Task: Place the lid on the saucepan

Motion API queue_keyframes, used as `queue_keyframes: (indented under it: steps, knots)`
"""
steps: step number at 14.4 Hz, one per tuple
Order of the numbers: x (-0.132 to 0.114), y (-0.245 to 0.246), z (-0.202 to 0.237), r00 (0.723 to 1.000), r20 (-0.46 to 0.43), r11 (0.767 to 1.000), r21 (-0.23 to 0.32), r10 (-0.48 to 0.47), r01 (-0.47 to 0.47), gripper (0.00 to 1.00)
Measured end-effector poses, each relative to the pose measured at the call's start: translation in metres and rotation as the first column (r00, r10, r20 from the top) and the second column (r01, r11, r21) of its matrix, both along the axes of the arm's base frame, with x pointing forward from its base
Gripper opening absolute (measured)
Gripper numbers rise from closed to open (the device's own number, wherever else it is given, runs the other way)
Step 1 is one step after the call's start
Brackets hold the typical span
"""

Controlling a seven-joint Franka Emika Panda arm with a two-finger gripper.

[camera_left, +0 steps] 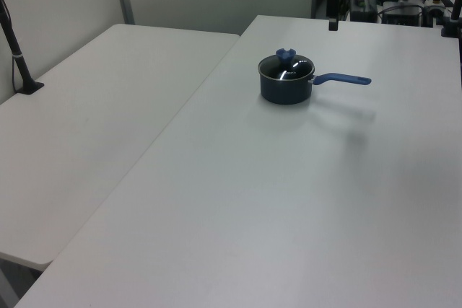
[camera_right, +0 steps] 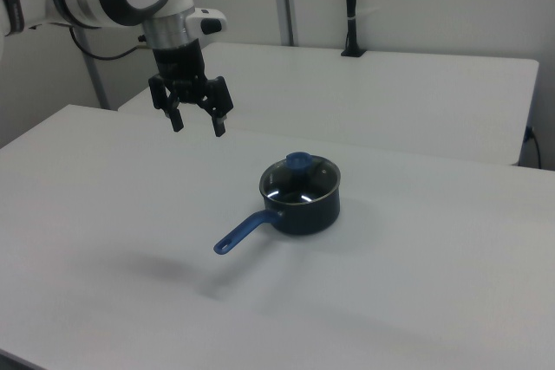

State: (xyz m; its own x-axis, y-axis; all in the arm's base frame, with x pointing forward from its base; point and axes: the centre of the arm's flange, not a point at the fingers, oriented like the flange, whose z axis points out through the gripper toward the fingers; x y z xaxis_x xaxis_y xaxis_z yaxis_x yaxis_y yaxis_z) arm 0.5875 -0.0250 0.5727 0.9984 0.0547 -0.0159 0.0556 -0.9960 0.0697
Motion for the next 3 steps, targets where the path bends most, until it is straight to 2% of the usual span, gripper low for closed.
queue_keyframes:
  steps: [3]
  knots:
    - [-0.0006, -0.0036, -0.0037, 1.0, -0.009, 0.999, -0.033, 0.001, -0.001, 1.0]
